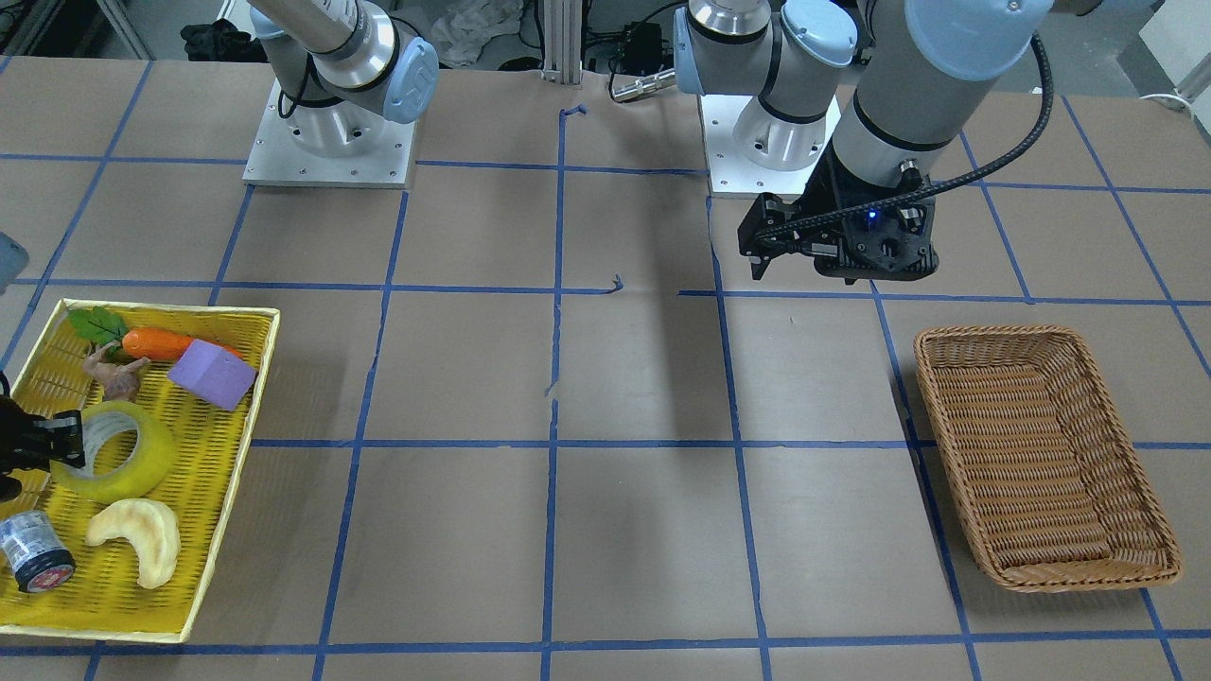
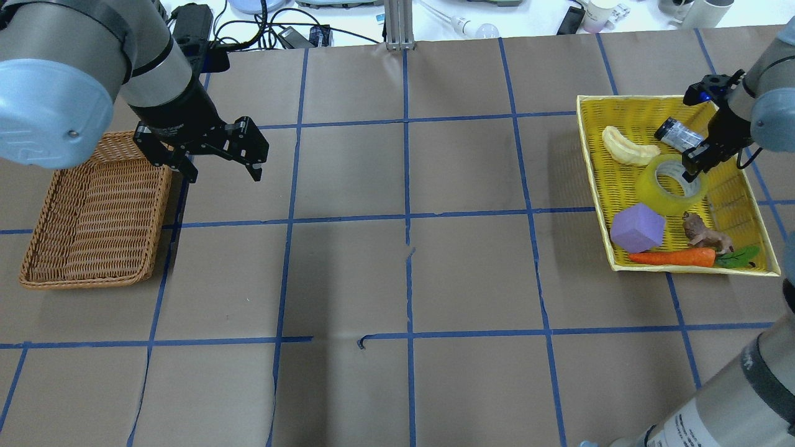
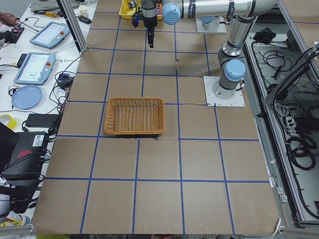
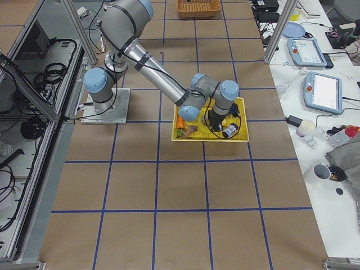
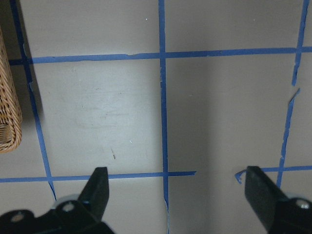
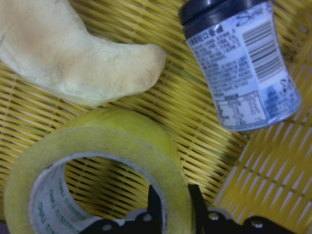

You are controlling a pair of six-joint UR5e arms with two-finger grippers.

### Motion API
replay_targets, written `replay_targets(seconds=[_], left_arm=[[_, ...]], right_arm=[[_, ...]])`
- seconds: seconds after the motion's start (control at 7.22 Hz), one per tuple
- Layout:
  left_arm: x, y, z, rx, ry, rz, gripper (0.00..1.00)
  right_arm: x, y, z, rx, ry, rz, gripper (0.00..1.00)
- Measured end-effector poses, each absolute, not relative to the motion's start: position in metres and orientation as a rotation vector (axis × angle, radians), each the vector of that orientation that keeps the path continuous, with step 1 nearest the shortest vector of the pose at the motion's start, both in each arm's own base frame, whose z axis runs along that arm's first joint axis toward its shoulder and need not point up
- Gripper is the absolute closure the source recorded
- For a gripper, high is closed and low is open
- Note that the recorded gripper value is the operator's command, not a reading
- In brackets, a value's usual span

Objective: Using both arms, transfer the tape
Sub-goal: 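Close the right gripper on the yellow tape roll's rim and lift, then carry the tape roll with the right gripper toward the table center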

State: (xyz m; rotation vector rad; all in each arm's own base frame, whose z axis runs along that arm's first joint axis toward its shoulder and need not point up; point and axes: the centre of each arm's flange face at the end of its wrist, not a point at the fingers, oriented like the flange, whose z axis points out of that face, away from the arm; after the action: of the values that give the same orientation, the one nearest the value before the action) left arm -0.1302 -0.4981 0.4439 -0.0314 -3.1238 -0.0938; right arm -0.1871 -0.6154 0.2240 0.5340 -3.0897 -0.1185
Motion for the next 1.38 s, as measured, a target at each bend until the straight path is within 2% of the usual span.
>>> replay_targets(seconds=[0.42,0.83,1.11,1.38], left_arm=[[-0.130,-0.498,0.444,-0.031,-3.123,-0.094,0.00],[-0.130,-0.498,0.444,-0.031,-3.124,-0.095,0.00],[-0.130,-0.498,0.444,-0.032,-3.124,-0.094,0.00],[-0.129,-0.499,0.444,-0.031,-3.125,-0.094,0.00]], right_arm=[[-0.174,-0.627,0.290,0.514,-3.057,-0.011,1.00],[-0.085,-0.659,0.339,0.535,-3.026,0.084,1.00],[-0.007,-0.675,0.334,0.554,-3.068,0.136,1.00],[0.083,-0.701,0.311,0.437,-3.122,0.149,1.00]])
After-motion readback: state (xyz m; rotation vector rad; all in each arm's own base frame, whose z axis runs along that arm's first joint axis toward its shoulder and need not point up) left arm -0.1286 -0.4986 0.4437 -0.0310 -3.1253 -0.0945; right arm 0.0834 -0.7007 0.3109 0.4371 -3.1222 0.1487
